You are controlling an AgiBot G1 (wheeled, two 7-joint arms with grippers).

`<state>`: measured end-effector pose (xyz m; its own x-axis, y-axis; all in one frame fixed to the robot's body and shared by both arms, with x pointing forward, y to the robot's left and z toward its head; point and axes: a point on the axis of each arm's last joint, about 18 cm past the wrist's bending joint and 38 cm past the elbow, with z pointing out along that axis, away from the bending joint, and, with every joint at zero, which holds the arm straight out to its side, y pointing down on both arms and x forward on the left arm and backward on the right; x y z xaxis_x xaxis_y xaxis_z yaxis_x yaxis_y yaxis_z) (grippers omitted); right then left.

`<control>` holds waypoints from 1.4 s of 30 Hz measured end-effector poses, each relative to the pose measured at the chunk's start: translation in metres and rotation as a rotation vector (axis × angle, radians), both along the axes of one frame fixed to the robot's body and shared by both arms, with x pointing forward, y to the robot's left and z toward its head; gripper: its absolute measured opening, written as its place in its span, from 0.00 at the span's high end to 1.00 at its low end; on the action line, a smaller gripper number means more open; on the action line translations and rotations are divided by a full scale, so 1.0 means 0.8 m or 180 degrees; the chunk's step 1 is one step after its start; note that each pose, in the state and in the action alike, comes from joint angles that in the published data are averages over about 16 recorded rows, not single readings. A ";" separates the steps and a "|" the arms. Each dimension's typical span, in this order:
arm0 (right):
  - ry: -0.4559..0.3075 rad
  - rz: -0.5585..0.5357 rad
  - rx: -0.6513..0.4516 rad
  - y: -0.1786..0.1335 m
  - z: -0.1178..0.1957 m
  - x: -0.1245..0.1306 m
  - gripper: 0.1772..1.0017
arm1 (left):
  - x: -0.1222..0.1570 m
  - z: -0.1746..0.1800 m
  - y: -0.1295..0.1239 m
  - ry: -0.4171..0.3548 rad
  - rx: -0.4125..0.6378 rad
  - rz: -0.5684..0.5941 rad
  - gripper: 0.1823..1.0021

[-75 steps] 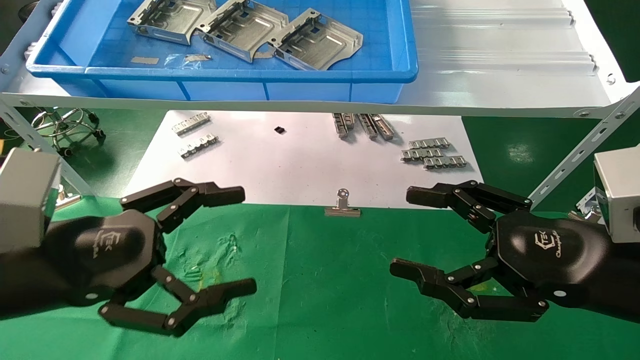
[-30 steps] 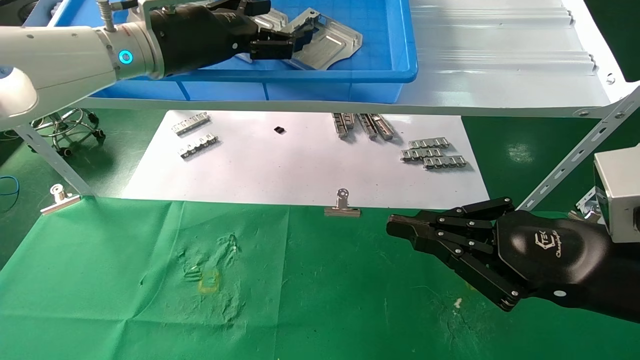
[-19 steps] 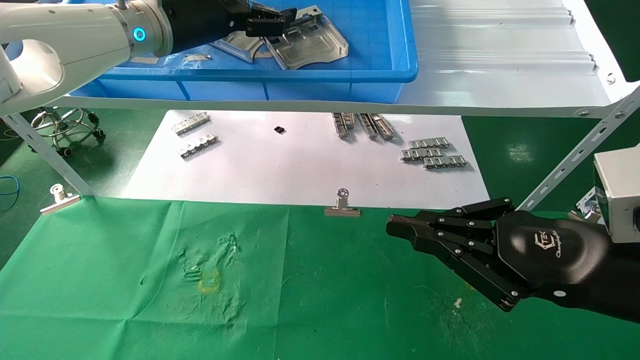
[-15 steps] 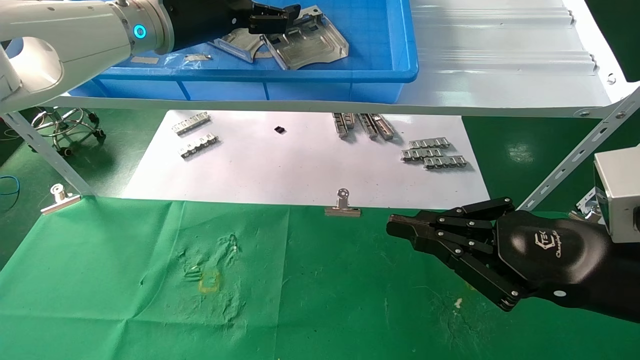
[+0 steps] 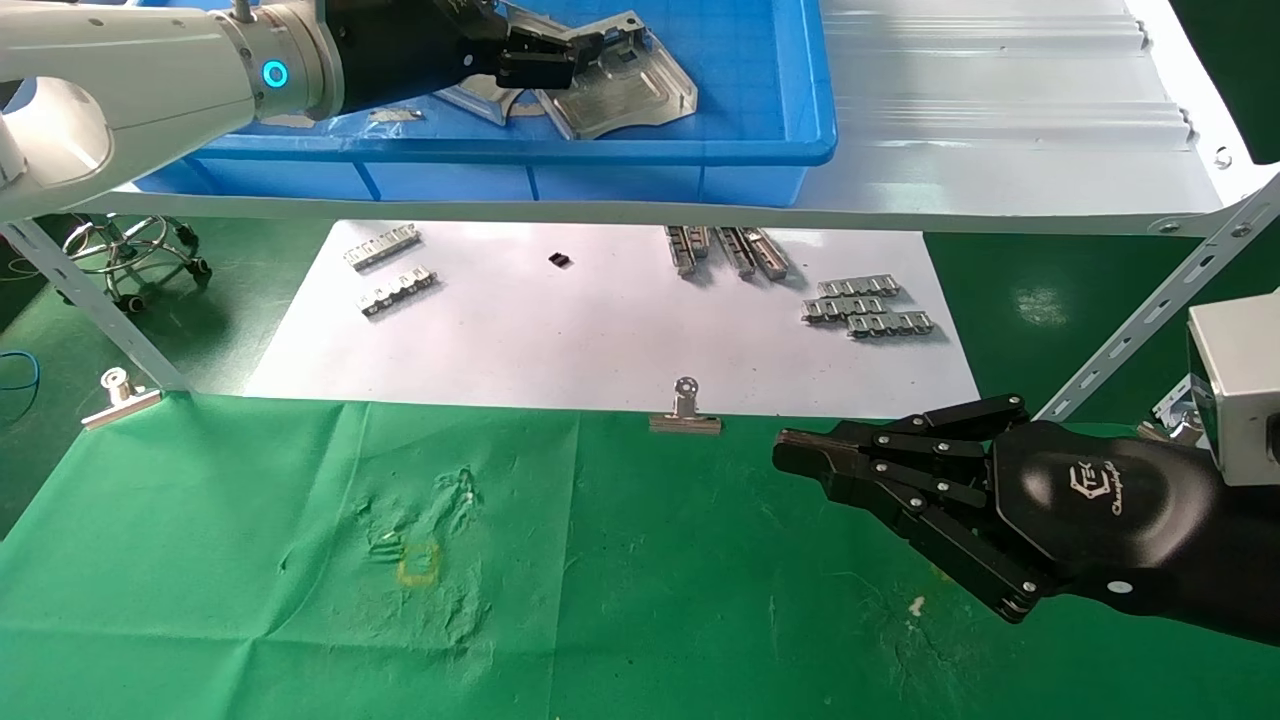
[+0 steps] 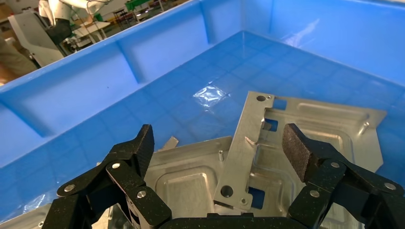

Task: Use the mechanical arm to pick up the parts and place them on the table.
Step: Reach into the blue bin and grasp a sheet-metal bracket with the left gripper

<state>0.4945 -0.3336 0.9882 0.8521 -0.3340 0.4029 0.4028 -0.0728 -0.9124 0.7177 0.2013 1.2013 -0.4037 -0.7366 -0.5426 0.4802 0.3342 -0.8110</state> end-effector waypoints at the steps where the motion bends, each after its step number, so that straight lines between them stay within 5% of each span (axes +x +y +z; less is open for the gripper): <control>1: 0.0000 0.0000 0.0000 0.000 0.000 0.000 0.98 | 0.000 -0.001 0.000 0.0000 0.0018 0.0009 0.04; 23: 0.0000 0.0000 0.0000 0.000 0.000 0.000 0.98 | 0.008 -0.009 -0.004 -0.0027 0.0099 0.0116 0.05; 42: 0.0000 0.0000 0.0000 0.000 0.000 0.000 0.98 | 0.010 -0.008 -0.003 -0.0042 0.0097 0.0155 0.45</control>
<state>0.4945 -0.3336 0.9882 0.8521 -0.3340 0.4029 0.4028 -0.0728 -0.9124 0.7254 0.1989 1.1952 -0.3603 -0.7383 -0.5702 0.4733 0.3820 -0.7938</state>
